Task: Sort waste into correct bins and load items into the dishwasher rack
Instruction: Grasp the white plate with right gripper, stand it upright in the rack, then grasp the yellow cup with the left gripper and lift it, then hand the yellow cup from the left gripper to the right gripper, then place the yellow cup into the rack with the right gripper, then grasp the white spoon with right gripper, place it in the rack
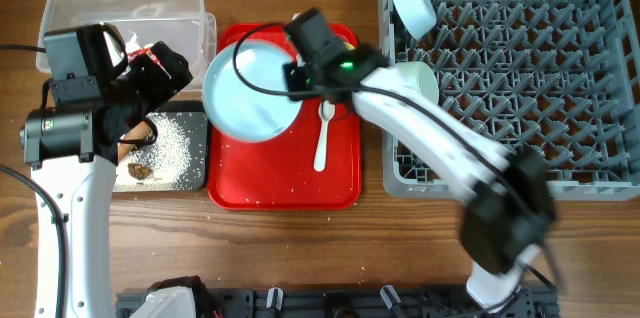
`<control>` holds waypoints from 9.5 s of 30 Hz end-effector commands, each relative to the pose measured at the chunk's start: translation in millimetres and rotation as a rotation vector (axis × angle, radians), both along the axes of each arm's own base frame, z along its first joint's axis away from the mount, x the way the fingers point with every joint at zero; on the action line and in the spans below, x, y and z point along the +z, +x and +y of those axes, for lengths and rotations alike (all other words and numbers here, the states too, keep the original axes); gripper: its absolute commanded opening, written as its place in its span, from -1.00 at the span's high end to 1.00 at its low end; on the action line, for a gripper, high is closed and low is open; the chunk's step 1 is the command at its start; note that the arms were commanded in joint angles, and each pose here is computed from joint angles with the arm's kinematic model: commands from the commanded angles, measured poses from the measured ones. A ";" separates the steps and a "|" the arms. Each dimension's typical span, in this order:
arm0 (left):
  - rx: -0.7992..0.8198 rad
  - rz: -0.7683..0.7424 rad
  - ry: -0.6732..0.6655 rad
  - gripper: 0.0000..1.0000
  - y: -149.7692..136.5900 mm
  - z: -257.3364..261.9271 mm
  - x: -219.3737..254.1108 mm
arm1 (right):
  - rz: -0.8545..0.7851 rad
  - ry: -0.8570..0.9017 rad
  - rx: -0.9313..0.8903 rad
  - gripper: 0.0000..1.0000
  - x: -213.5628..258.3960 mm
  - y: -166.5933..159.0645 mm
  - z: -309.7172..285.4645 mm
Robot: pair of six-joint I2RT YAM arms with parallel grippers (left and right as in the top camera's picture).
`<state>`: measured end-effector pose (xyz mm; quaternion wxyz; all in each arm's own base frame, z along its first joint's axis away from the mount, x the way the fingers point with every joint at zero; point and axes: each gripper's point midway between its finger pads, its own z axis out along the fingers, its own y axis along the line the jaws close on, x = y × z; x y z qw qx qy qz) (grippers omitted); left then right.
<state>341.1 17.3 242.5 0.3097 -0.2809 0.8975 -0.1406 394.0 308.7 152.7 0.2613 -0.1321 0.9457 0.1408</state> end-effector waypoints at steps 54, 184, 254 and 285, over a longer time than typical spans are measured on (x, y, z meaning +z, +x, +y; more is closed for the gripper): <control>-0.013 -0.009 0.018 -1.00 1.2 0.6 2.5 | -0.043 -0.006 0.123 -0.99 61.3 -4.1 -95.4; -1.029 -0.028 -1.130 0.92 27.0 -205.1 35.0 | -0.052 0.847 0.818 -0.34 159.7 -35.3 -16.7; -0.164 0.017 -0.057 -0.99 136.0 -68.9 -99.6 | 0.274 0.000 -0.168 -0.44 43.0 -57.6 -141.2; 0.002 0.104 0.056 -1.00 123.4 -8.3 -113.9 | 0.555 -0.092 -0.298 0.83 -176.3 -49.2 -42.7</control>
